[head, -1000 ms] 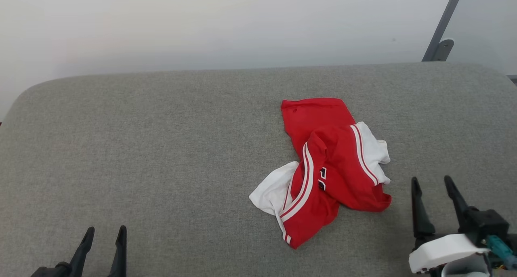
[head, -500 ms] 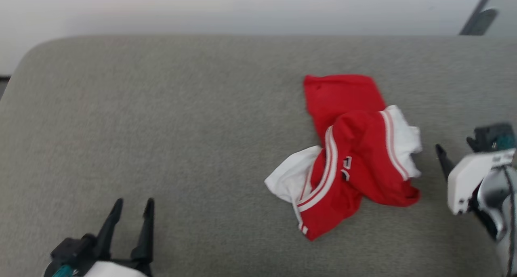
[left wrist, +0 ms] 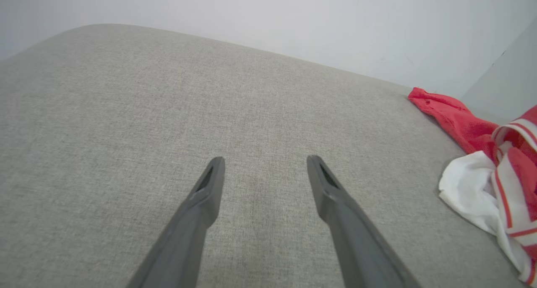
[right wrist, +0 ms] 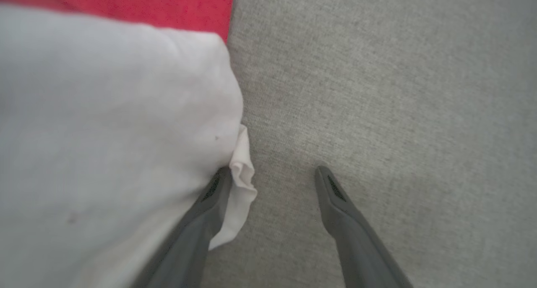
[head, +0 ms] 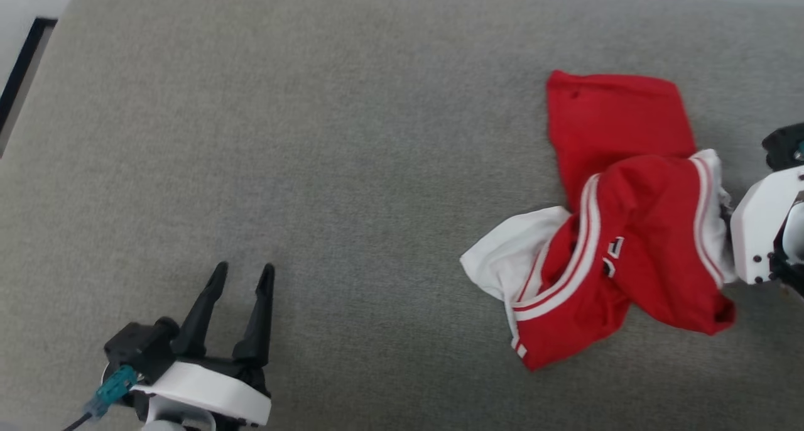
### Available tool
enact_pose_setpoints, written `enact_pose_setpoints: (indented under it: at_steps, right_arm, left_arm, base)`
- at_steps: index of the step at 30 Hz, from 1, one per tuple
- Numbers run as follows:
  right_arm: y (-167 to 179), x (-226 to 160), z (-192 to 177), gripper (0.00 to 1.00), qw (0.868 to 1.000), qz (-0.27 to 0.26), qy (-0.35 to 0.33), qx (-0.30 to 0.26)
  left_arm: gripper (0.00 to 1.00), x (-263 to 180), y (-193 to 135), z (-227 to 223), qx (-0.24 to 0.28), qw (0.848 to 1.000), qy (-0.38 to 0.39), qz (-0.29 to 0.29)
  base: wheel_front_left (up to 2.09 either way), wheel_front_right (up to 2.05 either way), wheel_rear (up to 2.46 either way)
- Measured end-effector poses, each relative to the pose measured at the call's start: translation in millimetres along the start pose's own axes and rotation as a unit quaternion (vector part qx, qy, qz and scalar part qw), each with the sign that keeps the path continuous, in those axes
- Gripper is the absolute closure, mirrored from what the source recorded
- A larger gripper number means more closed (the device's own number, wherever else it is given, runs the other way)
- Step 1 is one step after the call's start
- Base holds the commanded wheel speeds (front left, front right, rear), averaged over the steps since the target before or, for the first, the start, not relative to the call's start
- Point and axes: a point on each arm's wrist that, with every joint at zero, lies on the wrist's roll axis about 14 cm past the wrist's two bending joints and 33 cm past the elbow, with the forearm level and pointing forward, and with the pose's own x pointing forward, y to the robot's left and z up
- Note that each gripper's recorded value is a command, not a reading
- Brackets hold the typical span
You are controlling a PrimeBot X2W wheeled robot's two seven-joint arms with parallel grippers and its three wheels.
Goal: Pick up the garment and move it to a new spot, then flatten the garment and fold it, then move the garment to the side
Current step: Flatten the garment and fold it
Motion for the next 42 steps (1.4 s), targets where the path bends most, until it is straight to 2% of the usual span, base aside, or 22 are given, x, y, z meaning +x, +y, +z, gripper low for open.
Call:
enact_pose_setpoints:
  at_steps: [2,3,4,9,14,19,23,26,29,33,35,36,39,42]
  right_arm:
    - [6.3,7.4,-0.8,0.56,1.0,0.012,0.008,0.0]
    - [8.3,9.7,0.0,0.81,1.0,0.016,0.009,-0.003]
    - [10.5,11.6,0.6,1.0,1.0,0.021,0.009,-0.004]
    - [-3.0,6.6,4.5,1.0,1.0,0.011,-0.017,0.016]
    - [-68.8,-16.2,-5.6,1.0,0.995,-0.07,-0.041,0.056]
    - [-137.3,-49.5,-26.0,1.0,0.978,-0.164,-0.064,0.109]
    - [-169.9,-69.1,-53.7,1.0,0.963,-0.22,-0.059,0.144]
    - [-175.9,-74.1,-69.8,1.0,0.955,-0.242,-0.052,0.161]
    - [-164.1,-67.8,-82.9,1.0,0.955,-0.238,-0.041,0.172]
    - [-150.6,-62.7,-82.9,1.0,0.955,-0.23,-0.052,0.182]
    - [-152.0,-66.8,-80.4,0.55,0.952,-0.236,-0.066,0.184]
    - [-153.9,-69.9,-78.4,0.0,0.95,-0.241,-0.076,0.183]
    - [-160.9,-84.1,-73.8,0.0,0.943,-0.259,-0.11,0.176]
    - [-170.6,-106.5,-65.7,0.0,0.931,-0.283,-0.158,0.167]
  left_arm:
    - [0.0,1.9,2.7,-0.9,0.001,1.0,0.002,0.003]
    - [0.0,1.5,5.0,-1.9,0.001,1.0,0.005,0.007]
    - [0.0,1.2,7.1,-3.4,0.001,1.0,0.007,0.009]
    - [0.0,6.1,3.7,-7.3,0.003,1.0,0.014,0.0]
    - [0.0,16.4,-8.0,-4.9,0.003,1.0,0.01,-0.022]
    - [0.0,23.9,-16.3,-3.8,0.005,0.999,0.008,-0.038]
    - [0.0,27.5,-18.2,-5.5,0.004,0.999,0.011,-0.043]
    - [0.0,28.8,-20.2,-9.8,0.003,0.999,0.018,-0.048]
    - [0.0,31.1,-19.5,-11.8,0.005,0.998,0.022,-0.05]
    - [0.0,35.9,-20.9,-11.1,0.01,0.998,0.022,-0.057]
    - [0.0,37.3,-22.3,-10.7,0.013,0.998,0.023,-0.063]
    - [0.0,38.1,-23.8,-9.9,0.014,0.997,0.023,-0.067]
    - [0.0,43.2,-30.0,-0.1,0.031,0.995,0.014,-0.091]
    - [0.0,51.2,-41.7,20.1,0.058,0.99,-0.008,-0.128]
  base:
    - [0.0,0.0,0.0]
    - [0.0,0.0,0.0]
    - [0.0,0.0,0.0]
    - [0.0,0.0,0.0]
    - [0.0,0.0,0.0]
    - [0.0,0.0,0.0]
    - [0.0,0.0,0.0]
    - [0.0,0.0,0.0]
    - [0.0,0.0,0.0]
    - [0.0,0.0,0.0]
    - [0.0,0.0,0.0]
    - [0.0,0.0,0.0]
    - [0.0,0.0,0.0]
    - [0.0,0.0,0.0]
